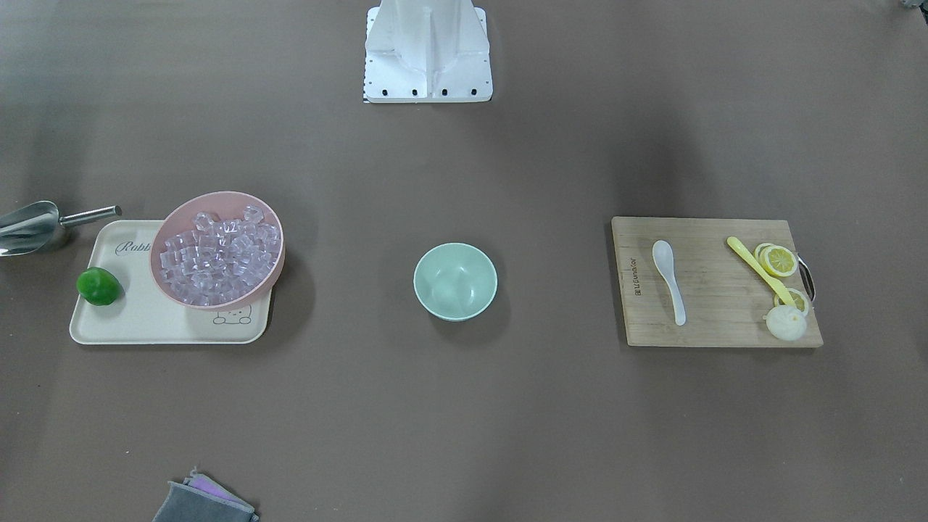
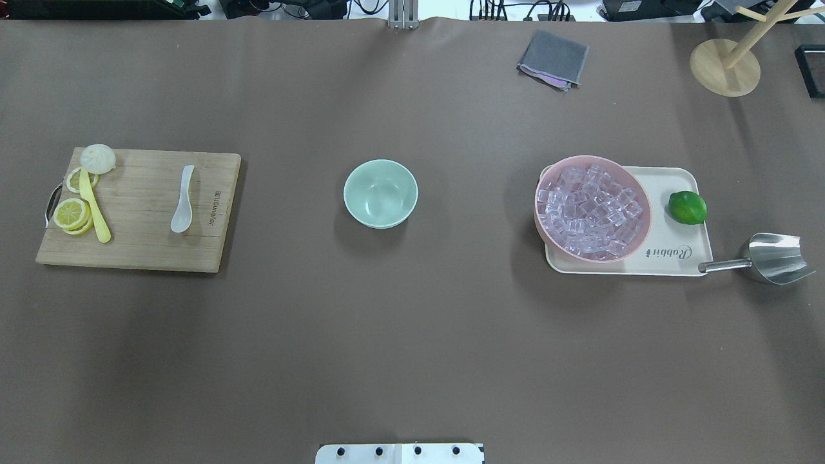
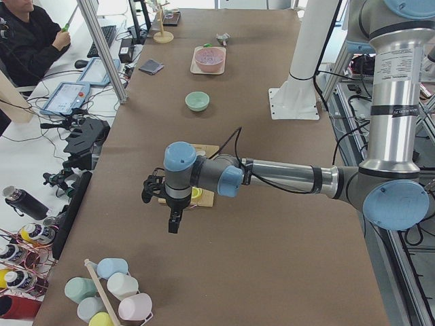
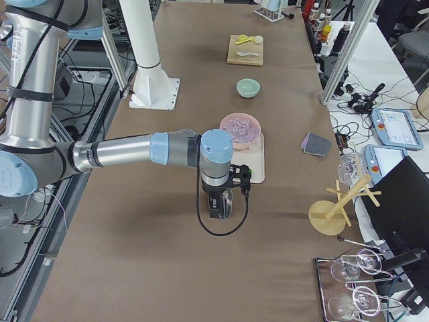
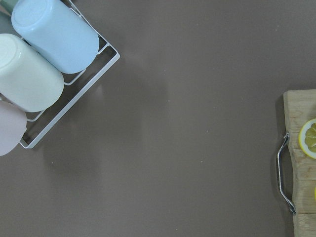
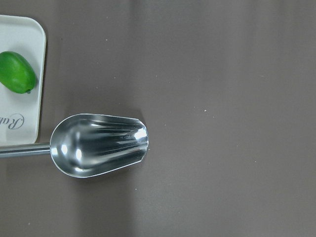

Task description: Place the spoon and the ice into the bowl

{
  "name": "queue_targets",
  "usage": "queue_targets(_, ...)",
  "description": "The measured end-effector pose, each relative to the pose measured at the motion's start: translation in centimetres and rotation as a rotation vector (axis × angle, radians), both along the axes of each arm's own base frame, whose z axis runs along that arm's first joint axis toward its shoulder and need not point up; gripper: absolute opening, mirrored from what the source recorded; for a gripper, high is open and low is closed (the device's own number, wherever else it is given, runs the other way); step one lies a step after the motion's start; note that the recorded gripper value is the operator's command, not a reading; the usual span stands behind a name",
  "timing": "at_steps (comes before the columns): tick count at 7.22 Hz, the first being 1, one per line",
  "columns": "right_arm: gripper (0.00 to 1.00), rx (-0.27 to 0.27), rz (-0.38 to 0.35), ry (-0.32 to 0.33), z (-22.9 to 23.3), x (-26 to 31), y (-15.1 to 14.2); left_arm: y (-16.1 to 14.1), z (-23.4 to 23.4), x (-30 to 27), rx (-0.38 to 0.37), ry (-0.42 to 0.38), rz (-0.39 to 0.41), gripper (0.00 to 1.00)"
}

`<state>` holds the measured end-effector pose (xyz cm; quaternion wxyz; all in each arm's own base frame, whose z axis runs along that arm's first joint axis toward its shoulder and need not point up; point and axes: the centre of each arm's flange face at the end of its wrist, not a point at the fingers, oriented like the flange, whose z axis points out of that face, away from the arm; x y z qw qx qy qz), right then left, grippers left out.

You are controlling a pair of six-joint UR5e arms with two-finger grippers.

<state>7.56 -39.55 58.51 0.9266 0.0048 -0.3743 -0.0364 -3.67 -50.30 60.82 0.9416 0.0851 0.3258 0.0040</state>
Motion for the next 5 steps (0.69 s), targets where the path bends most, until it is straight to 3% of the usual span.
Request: queue_targets(5, 1.0, -0.008, -0.001, -0.001, 0.37, -0.06, 0.08, 0.01, -0.3, 0.02, 0.006, 0.001, 0.0, 0.98)
